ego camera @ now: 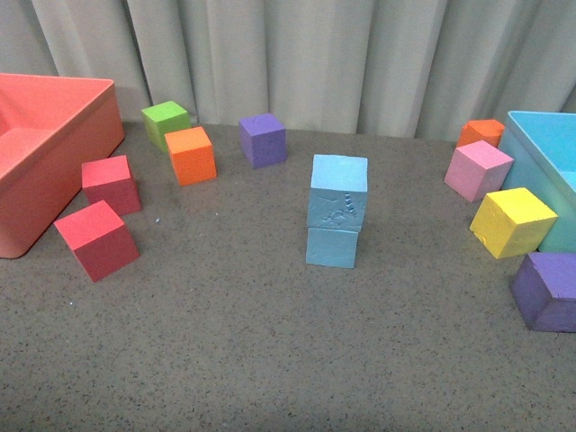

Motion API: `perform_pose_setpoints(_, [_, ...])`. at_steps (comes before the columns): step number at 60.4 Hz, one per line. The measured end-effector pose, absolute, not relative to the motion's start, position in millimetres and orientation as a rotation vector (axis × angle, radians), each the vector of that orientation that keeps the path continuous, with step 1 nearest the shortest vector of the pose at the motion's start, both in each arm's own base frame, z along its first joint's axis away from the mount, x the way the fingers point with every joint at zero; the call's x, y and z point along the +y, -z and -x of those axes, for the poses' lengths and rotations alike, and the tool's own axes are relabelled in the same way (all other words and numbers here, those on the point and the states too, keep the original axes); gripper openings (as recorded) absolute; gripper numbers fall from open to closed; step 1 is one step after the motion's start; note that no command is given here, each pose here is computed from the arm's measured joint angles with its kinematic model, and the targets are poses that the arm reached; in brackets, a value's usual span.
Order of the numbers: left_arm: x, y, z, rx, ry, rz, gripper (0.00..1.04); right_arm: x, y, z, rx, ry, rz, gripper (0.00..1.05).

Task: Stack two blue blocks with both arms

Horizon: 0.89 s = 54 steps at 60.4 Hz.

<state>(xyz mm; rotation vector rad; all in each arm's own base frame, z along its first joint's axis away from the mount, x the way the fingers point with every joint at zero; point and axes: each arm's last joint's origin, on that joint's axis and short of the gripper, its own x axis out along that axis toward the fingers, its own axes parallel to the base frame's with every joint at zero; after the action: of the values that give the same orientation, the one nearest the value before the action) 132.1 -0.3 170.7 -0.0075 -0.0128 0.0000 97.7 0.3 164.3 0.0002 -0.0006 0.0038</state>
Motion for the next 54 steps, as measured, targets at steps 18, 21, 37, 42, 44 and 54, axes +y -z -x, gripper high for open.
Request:
perform_pose_setpoints(18, [0, -173, -121, -0.022, 0.0, 0.007, 0.04, 0, -164, -98, -0.001, -0.004, 0.0, 0.95])
perform_pose_setpoints(21, [0, -173, -119, -0.022, 0.0, 0.007, 0.04, 0, -164, -98, -0.001, -0.004, 0.0, 0.95])
perform_pose_setpoints(37, [0, -173, -111, -0.023, 0.0, 0.007, 0.04, 0, -164, -98, -0.001, -0.004, 0.0, 0.95])
perform_pose_setpoints(42, [0, -173, -110, -0.023, 0.0, 0.007, 0.04, 0, -164, -98, -0.001, -0.004, 0.0, 0.95])
perform_pose_setpoints(44, [0, -173, -109, -0.023, 0.0, 0.007, 0.04, 0, -164, -98, -0.001, -0.004, 0.0, 0.95])
perform_pose_setpoints(54, [0, -168, -101, 0.012, 0.001, 0.007, 0.04, 0, -164, -98, -0.001, -0.004, 0.0, 0.95])
